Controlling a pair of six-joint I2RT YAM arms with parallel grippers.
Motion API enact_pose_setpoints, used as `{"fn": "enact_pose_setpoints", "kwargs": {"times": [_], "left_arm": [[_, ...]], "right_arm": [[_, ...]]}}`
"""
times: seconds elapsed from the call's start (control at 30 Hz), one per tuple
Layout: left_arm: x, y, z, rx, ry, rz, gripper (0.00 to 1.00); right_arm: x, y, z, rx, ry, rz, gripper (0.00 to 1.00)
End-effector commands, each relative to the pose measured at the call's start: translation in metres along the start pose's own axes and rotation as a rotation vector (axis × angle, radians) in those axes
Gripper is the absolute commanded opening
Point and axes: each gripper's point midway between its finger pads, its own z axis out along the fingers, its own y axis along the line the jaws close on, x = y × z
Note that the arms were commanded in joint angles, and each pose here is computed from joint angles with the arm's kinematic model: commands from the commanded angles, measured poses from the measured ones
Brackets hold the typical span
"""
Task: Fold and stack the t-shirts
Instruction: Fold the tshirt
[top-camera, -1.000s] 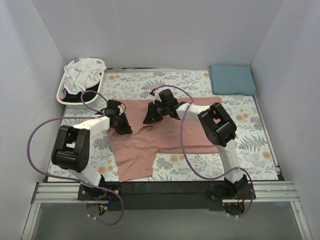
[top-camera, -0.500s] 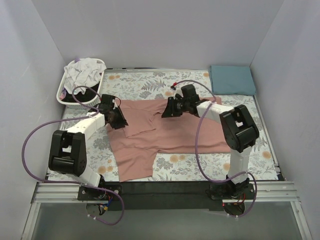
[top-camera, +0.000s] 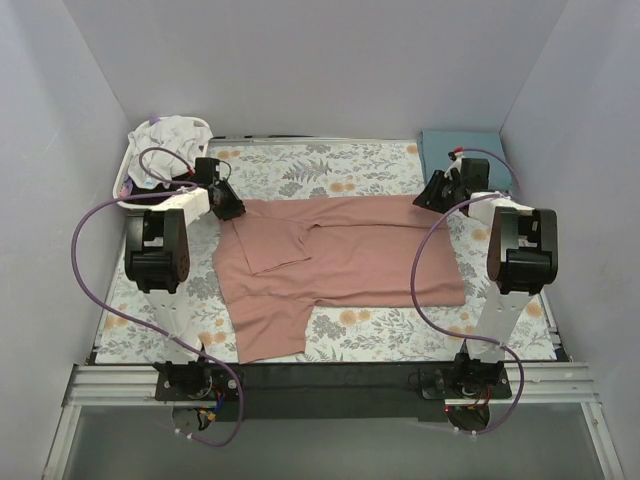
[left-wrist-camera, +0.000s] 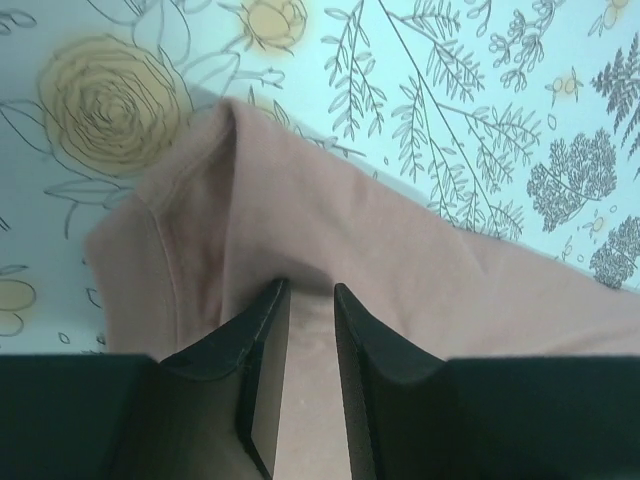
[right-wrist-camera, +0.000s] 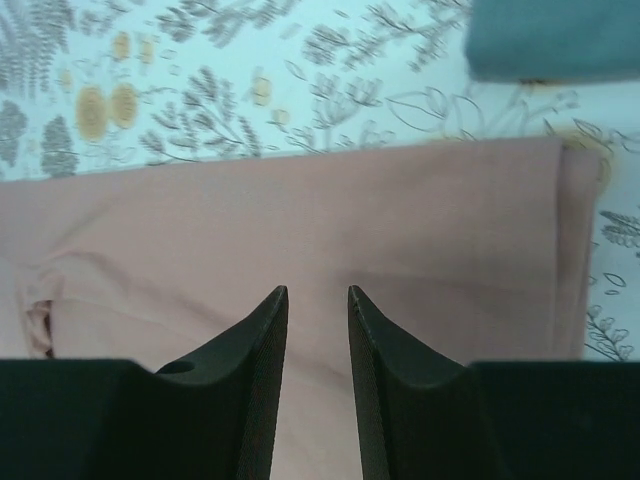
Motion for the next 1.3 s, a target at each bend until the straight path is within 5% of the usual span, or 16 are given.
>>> {"fn": "enact_pose_setpoints", "kwargs": {"times": [0.0,0.2,0.47,0.67,0.87,1.1,1.27], "left_arm": [[-0.013,0.018,0.004,-0.067,-0.028,0.010,0.24],[-0.017,0.041,0.022,-0.135,-0.014,0.027,0.23],[-0.019,0.042,0.036,-0.149,0.011,0.041,0.24],[-0.049,-0.002,0.000,-0.006,-0.052,0.051,0.43],[-0.059,-0.058,-0.079,0.117,-0.170,0.080,0.50],[0.009,-0.032,-0.147,0.073,-0.150,0.014,0.51],[0.078,0.032,-0.170,-0.099,-0.091,0.013,0.52]], "right_arm": [[0.023,-0.036,0.008,0.059,0.059,0.044,0.38],[0.042,-0.095,0.017,0.153,0.098,0.161,0.37],[0.010,-0.095,0.011,0.133,0.037,0.168,0.38],[-0.023,-0.056,-0.013,0.067,-0.010,0.114,0.39],[-0.021,-0.019,-0.045,0.125,-0.014,-0.006,0.41],[0.059,0.007,-0.088,0.252,0.075,-0.074,0.42],[0.113,0.022,-0.117,0.336,0.116,-0.196,0.44]]}}
